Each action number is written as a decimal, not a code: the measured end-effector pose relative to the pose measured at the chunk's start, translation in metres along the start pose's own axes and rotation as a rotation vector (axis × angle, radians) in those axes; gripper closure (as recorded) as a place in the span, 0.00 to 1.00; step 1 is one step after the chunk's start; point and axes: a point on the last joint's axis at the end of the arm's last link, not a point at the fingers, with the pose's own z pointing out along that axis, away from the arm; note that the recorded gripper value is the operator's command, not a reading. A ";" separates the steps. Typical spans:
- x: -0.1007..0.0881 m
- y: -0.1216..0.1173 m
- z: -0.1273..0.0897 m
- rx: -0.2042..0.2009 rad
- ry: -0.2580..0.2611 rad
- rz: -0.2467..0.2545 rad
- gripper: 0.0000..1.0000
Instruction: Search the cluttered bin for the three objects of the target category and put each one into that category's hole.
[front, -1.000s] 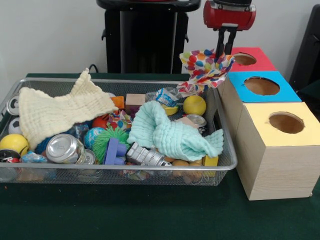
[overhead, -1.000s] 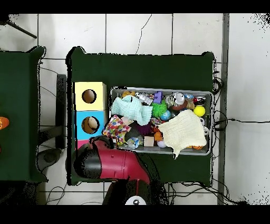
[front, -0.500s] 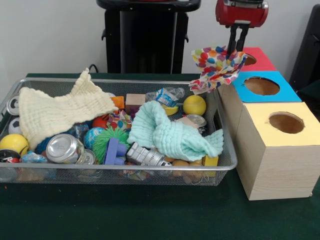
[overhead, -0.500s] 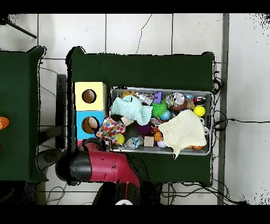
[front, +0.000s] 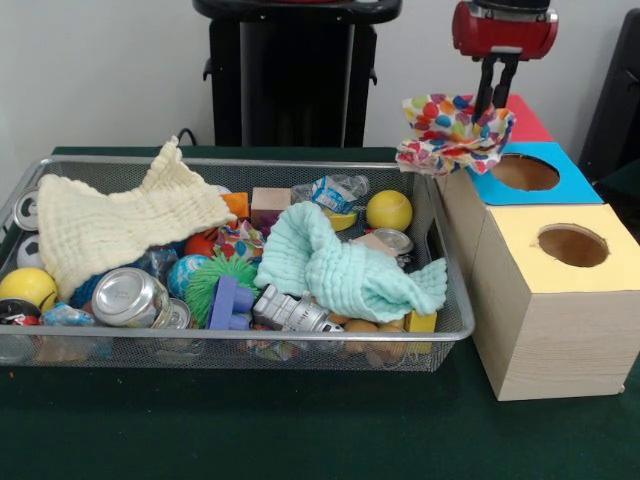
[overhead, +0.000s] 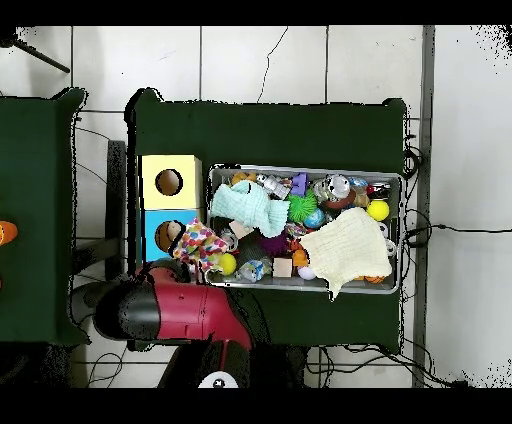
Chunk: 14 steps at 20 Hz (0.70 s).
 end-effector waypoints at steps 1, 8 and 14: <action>-0.002 0.001 0.001 0.000 -0.001 0.000 1.00; -0.020 0.015 0.009 -0.002 -0.019 -0.007 1.00; -0.036 0.019 0.008 -0.016 -0.017 0.014 1.00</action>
